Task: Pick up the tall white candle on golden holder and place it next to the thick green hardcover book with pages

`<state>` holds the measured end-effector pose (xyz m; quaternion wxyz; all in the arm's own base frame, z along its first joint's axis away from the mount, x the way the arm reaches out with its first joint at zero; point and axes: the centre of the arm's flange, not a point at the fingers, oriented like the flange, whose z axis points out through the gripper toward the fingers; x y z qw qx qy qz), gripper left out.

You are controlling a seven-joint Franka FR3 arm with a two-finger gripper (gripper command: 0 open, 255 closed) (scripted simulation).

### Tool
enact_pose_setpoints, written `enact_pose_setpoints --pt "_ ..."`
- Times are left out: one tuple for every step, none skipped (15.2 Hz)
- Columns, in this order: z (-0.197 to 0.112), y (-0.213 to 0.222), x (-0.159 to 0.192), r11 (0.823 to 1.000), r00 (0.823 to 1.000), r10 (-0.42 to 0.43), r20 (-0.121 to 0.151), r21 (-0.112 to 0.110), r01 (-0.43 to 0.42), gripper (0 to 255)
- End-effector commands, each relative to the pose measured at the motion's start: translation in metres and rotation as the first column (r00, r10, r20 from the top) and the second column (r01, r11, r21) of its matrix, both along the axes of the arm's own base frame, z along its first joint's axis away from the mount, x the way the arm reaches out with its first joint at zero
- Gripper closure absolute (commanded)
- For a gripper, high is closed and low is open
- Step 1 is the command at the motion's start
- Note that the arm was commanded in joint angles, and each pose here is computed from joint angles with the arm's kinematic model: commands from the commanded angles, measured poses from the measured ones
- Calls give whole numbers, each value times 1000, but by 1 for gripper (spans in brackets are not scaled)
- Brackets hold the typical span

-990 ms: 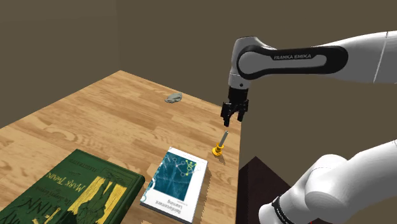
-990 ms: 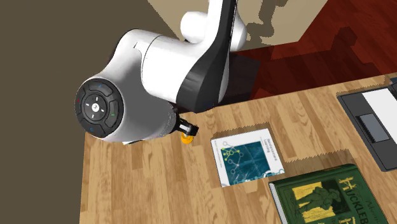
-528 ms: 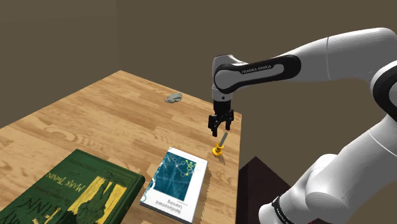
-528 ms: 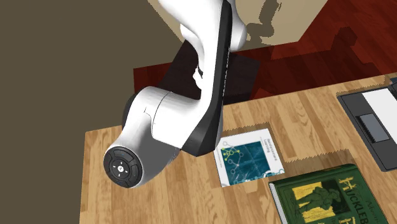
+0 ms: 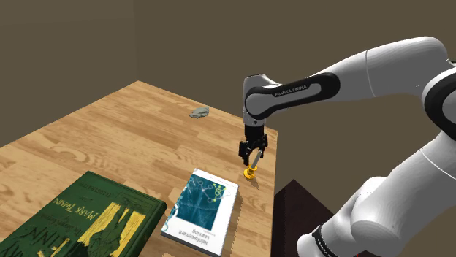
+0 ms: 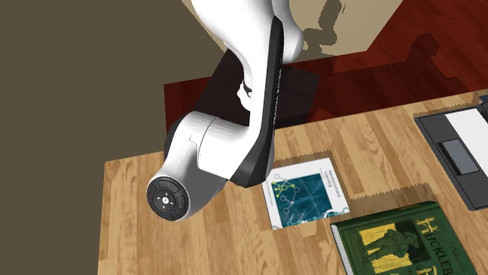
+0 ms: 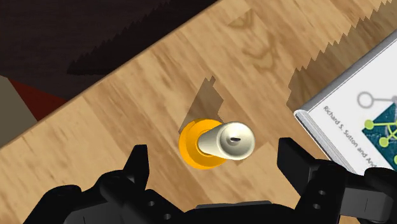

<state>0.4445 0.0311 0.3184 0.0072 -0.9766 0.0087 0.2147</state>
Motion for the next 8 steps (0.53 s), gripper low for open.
enact_pose_setpoints --pt "-2 0 -1 1000 1000 0 0 0 0 0" --pt "-2 0 -1 1000 1000 0 0 0 0 0" --pt "-2 0 -1 1000 1000 0 0 0 0 0" --pt "-2 0 -1 1000 1000 0 0 0 0 0" --pt "-2 0 -1 1000 1000 0 0 0 0 0" --pt "-2 0 -1 1000 1000 0 0 0 0 0" --pt "-2 0 -1 1000 1000 0 0 0 0 255" --pt "-2 0 -1 1000 1000 0 0 0 0 255"
